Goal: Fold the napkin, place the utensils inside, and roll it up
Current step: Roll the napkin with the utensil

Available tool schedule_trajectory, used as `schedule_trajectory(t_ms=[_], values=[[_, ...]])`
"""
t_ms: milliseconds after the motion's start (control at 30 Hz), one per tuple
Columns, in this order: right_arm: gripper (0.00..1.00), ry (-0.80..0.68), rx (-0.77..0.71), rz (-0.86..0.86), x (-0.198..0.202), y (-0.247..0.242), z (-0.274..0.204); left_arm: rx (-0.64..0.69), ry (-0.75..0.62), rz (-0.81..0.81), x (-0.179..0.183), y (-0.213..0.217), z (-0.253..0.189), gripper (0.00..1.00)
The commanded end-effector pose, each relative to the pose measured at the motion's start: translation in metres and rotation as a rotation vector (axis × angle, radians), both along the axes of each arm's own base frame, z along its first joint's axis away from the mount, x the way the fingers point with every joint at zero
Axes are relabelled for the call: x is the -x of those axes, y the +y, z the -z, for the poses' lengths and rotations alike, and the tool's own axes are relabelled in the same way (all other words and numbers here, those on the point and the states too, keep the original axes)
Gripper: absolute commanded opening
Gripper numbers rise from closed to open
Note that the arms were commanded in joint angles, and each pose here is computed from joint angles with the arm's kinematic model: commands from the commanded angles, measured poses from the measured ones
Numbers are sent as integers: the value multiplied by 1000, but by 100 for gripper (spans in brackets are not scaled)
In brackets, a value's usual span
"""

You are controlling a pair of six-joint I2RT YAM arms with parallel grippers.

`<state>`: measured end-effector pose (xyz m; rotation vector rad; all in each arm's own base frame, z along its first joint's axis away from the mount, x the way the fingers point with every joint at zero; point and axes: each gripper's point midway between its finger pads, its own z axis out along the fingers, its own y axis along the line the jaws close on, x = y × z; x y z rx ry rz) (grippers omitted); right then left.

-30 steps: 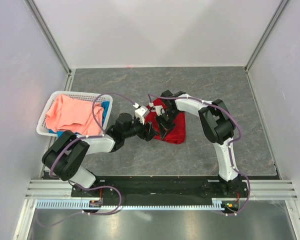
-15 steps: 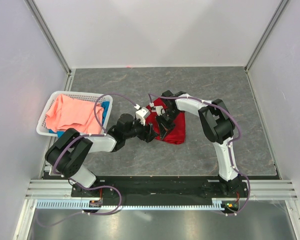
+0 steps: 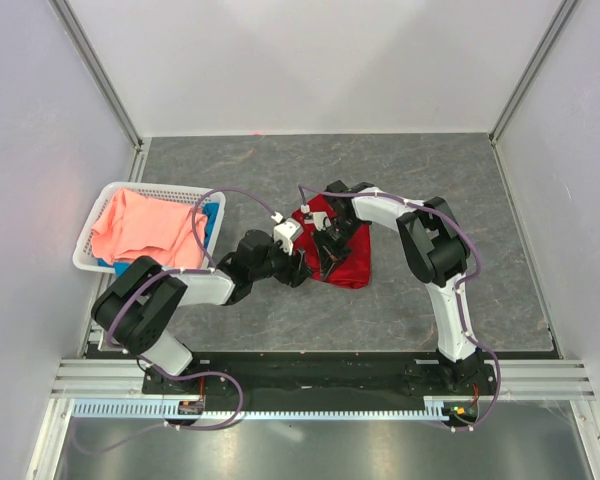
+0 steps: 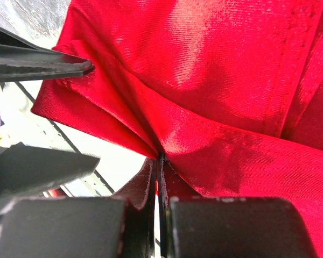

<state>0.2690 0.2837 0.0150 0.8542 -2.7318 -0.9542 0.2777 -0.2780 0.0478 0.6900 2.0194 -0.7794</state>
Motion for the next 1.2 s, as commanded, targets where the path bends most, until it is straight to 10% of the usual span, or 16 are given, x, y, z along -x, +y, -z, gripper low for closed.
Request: schedule_trajectory(t_ms=[0, 567, 900, 1167], values=[[0, -17, 40, -11, -6, -5, 18, -78, -36, -19, -7, 5, 9, 62], [0, -45, -18, 32, -18, -3, -6, -125, 39, -37, -8, 5, 22, 2], [63, -223, -46, 186, -35, -35, -62, -125, 136, -49, 1, 6, 17, 2], [77, -595, -6, 208, -22, -62, -90, -62, 348, -35, 13, 9, 13, 2]])
